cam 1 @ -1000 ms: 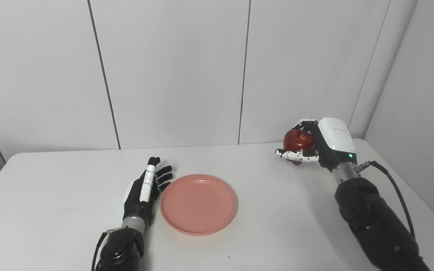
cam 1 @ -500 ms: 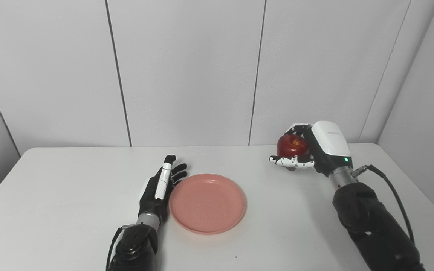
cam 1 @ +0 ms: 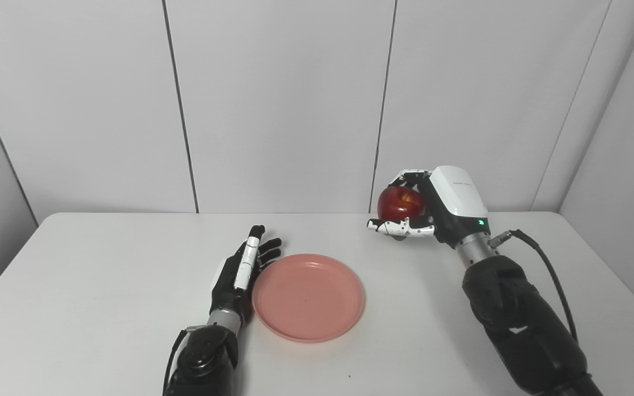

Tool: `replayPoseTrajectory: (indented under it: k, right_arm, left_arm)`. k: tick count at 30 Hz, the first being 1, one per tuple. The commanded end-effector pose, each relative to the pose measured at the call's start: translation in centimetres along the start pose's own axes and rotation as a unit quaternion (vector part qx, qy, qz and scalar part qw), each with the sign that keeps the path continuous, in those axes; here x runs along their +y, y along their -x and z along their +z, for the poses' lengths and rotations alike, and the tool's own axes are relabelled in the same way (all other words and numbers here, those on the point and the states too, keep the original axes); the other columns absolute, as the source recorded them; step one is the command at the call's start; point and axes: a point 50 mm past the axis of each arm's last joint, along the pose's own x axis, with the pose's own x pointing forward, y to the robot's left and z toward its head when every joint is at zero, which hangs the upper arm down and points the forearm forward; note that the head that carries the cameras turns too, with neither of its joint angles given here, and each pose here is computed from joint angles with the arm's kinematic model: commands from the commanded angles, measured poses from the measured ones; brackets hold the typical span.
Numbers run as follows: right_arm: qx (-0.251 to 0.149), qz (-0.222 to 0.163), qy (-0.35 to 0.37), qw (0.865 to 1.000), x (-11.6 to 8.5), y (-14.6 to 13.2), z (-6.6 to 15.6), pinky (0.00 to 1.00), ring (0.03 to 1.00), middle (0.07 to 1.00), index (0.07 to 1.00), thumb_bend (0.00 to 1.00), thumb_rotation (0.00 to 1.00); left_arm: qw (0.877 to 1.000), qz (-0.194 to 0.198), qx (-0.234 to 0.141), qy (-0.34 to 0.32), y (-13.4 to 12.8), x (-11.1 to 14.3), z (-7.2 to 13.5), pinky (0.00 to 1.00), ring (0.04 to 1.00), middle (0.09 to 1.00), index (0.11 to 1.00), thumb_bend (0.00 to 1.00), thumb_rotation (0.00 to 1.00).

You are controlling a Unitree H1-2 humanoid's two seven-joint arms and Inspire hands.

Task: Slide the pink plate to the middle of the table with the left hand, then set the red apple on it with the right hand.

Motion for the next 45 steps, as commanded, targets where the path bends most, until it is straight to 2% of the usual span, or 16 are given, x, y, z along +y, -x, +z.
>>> replayPoseTrajectory:
  k: [1, 7, 14, 16, 20, 25, 26, 28, 29, 31, 35, 39, 42, 45]
  right_arm:
    - [-0.045, -0.044, 0.000, 0.998, -2.2, -2.4, 2.1, 0.10, 0.153, 0.234, 0.348, 0.52, 0.47]
    - [-0.054, -0.034, -0.024, 0.998, -0.6, -2.8, 4.0, 0.09, 0.139, 0.217, 0.341, 0.51, 0.49]
    - [-0.071, -0.015, -0.026, 0.997, 0.9, -3.2, 5.6, 0.08, 0.127, 0.204, 0.322, 0.51, 0.44]
    - [-0.076, 0.000, -0.016, 0.997, 1.1, -3.2, 6.0, 0.09, 0.140, 0.221, 0.339, 0.51, 0.39]
    - [-0.083, 0.031, 0.008, 0.996, 1.3, -3.5, 6.7, 0.12, 0.187, 0.278, 0.421, 0.52, 0.48]
    - [-0.079, 0.049, 0.040, 0.995, 1.4, -4.2, 8.0, 0.15, 0.222, 0.311, 0.435, 0.55, 0.53]
    - [-0.078, 0.050, 0.042, 0.995, 1.5, -4.3, 8.2, 0.20, 0.278, 0.374, 0.503, 0.56, 0.55]
    - [-0.074, 0.056, 0.042, 0.995, 1.6, -4.5, 8.7, 0.26, 0.353, 0.446, 0.573, 0.58, 0.56]
    - [-0.069, 0.060, 0.040, 0.995, 1.8, -4.7, 8.9, 0.27, 0.355, 0.445, 0.574, 0.58, 0.56]
    - [-0.060, 0.068, 0.039, 0.995, 1.9, -4.9, 9.3, 0.21, 0.282, 0.369, 0.499, 0.57, 0.52]
    - [-0.054, 0.077, 0.041, 0.995, 2.6, -5.2, 9.6, 0.16, 0.237, 0.325, 0.454, 0.56, 0.49]
    - [-0.052, 0.085, 0.045, 0.994, 3.3, -5.3, 9.6, 0.20, 0.281, 0.371, 0.482, 0.55, 0.53]
    - [-0.051, 0.096, 0.041, 0.993, 4.2, -5.2, 9.7, 0.16, 0.231, 0.310, 0.441, 0.55, 0.54]
    - [-0.045, 0.103, 0.036, 0.993, 5.0, -5.1, 9.7, 0.16, 0.236, 0.330, 0.523, 0.56, 0.55]
  left_arm:
    - [1.000, 0.002, 0.026, -0.001, -0.1, -0.6, -0.9, 0.82, 0.816, 0.795, 0.887, 0.74, 0.88]
    - [1.000, 0.002, 0.022, -0.009, -0.1, -0.8, -1.1, 0.80, 0.803, 0.784, 0.882, 0.73, 0.88]
    - [1.000, 0.004, 0.020, -0.011, -0.1, -0.9, -1.2, 0.80, 0.801, 0.792, 0.880, 0.73, 0.88]
    - [1.000, 0.004, 0.020, -0.010, -0.1, -0.9, -1.3, 0.79, 0.798, 0.784, 0.878, 0.73, 0.89]
    - [1.000, 0.000, 0.023, -0.010, -0.1, -1.0, -1.4, 0.77, 0.806, 0.793, 0.890, 0.71, 0.89]
    - [1.000, -0.001, 0.023, -0.008, -0.2, -1.3, -1.5, 0.77, 0.809, 0.790, 0.888, 0.71, 0.89]
    - [1.000, -0.001, 0.023, -0.008, -0.2, -1.4, -1.4, 0.77, 0.810, 0.789, 0.887, 0.72, 0.88]
    - [1.000, -0.001, 0.022, -0.010, -0.3, -1.4, -1.4, 0.77, 0.807, 0.790, 0.888, 0.72, 0.89]
    - [1.000, 0.000, 0.022, -0.011, -0.3, -1.4, -1.4, 0.77, 0.805, 0.790, 0.888, 0.72, 0.89]
    - [1.000, 0.000, 0.020, -0.013, -0.3, -1.4, -1.4, 0.77, 0.801, 0.783, 0.886, 0.71, 0.90]
    - [1.000, 0.002, 0.018, -0.016, -0.3, -1.4, -1.4, 0.78, 0.796, 0.774, 0.882, 0.71, 0.90]
    - [1.000, 0.001, 0.020, -0.014, -0.2, -1.4, -1.4, 0.82, 0.812, 0.785, 0.892, 0.72, 0.90]
    - [1.000, 0.002, 0.020, -0.014, -0.2, -1.5, -1.4, 0.83, 0.814, 0.784, 0.892, 0.72, 0.90]
    - [1.000, 0.003, 0.020, -0.015, -0.2, -1.5, -1.5, 0.82, 0.812, 0.779, 0.889, 0.72, 0.90]
